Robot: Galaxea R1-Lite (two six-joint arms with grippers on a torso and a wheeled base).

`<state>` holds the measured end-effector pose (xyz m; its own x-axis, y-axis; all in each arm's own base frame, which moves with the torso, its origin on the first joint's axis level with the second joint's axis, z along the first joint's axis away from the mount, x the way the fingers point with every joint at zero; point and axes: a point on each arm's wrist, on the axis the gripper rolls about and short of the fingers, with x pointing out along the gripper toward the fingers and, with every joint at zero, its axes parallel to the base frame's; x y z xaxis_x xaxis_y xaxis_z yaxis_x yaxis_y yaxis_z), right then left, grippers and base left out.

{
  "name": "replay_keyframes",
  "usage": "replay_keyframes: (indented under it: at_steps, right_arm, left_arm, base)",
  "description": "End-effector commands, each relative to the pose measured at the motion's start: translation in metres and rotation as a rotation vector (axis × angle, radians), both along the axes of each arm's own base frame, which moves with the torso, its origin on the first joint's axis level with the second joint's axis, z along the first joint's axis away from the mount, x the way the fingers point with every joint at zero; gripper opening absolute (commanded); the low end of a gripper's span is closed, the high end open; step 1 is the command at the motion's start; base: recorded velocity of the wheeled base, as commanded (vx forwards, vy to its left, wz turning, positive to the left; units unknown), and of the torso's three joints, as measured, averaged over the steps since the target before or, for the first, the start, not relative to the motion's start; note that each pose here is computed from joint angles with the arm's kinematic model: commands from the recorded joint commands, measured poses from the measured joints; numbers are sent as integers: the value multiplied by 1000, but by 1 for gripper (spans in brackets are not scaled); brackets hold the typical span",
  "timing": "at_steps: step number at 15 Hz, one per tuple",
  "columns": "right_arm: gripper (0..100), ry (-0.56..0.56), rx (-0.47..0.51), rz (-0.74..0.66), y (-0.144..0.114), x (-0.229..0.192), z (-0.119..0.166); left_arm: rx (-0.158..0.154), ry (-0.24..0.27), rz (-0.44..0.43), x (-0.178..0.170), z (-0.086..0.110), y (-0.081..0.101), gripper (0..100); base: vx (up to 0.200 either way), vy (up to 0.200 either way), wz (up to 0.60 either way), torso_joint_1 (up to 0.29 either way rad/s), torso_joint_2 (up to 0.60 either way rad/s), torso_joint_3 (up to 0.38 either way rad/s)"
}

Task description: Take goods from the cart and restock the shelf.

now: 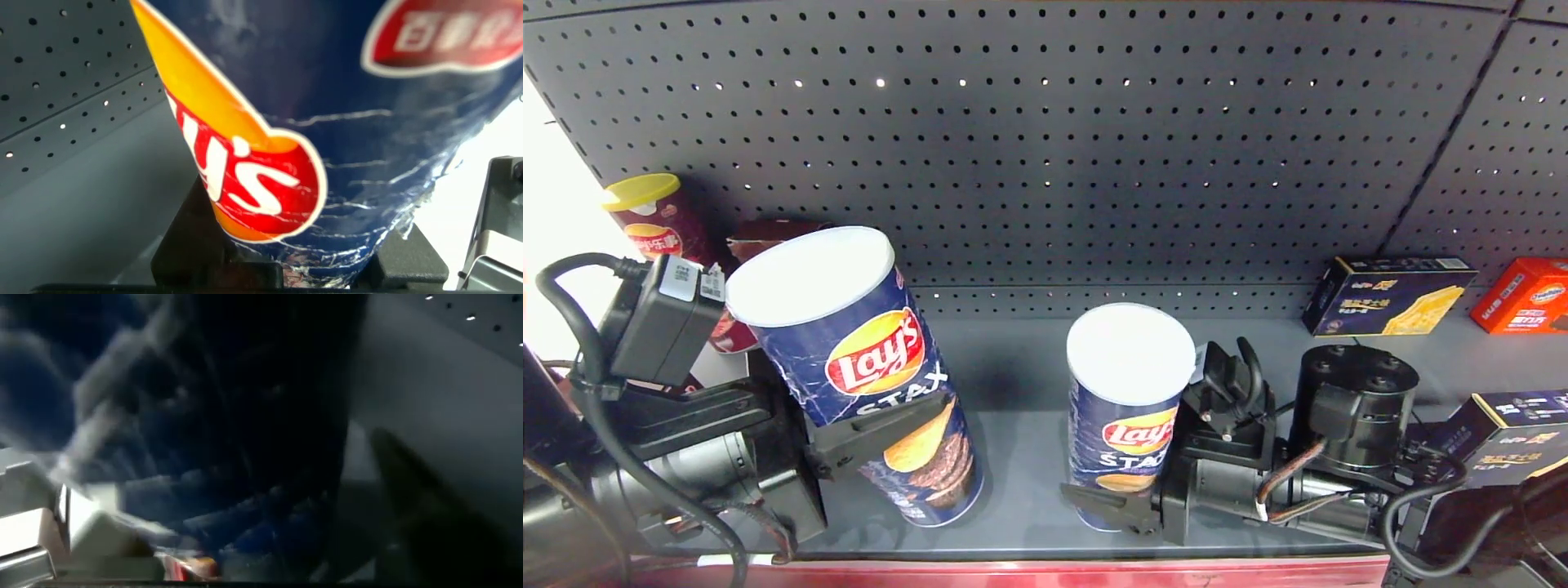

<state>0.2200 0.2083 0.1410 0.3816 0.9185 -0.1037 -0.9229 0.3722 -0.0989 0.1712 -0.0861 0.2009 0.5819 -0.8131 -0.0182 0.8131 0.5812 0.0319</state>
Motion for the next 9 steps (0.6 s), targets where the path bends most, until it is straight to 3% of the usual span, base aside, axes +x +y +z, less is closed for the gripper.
replay_keyframes:
  at_steps: [1,9]
  right_arm:
    - [100,-11,5,-36,-2,1,3]
    - [100,-76,60,-81,-30,-29,32]
  left_arm:
    - [2,4,-1,0,-1,0,0]
    - [2,6,-6,0,-1,0,0]
  base:
    - [0,0,0,0,0,0]
    - [0,0,0,0,0,0]
